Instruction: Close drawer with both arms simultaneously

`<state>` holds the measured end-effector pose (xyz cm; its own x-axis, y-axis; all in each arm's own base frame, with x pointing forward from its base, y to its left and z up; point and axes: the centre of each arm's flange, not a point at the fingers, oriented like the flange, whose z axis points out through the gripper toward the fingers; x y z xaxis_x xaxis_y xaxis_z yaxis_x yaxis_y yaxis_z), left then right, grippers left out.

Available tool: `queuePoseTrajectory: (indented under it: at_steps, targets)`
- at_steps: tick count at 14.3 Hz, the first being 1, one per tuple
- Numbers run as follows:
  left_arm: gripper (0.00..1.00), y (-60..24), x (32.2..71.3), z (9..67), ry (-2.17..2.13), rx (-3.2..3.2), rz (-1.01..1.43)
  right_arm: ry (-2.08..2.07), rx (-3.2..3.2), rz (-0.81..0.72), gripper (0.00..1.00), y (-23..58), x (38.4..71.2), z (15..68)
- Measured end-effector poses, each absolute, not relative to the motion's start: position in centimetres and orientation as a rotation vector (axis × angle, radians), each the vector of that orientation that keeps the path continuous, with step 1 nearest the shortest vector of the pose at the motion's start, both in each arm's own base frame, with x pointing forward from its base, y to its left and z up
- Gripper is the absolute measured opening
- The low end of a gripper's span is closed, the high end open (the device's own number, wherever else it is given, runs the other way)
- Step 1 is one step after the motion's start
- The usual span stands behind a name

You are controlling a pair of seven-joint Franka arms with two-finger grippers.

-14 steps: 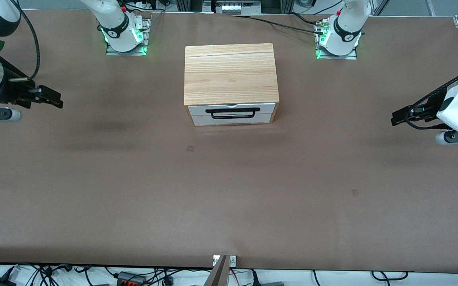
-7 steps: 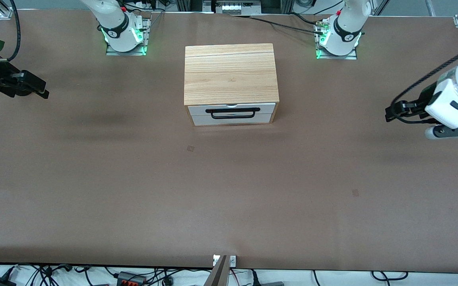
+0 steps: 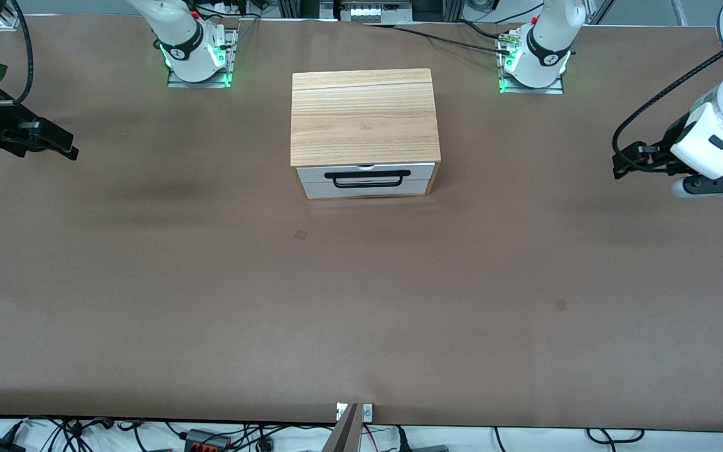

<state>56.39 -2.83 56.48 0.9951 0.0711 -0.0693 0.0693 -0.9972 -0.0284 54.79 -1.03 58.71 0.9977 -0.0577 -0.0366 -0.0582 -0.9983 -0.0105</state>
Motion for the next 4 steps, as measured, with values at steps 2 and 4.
queuePoseTrajectory:
  at_steps: [2, 4]
  targets:
    - [1.00, -3.05, 56.41, 56.27, -0.114, -3.135, 0.112, 0.091, -3.128, 0.057, 1.00, -1.02, 54.79, 58.71]
    - [1.00, -3.11, 56.43, 56.10, -0.115, -3.142, 0.114, 0.088, -3.128, 0.057, 1.00, -0.92, 54.80, 58.71]
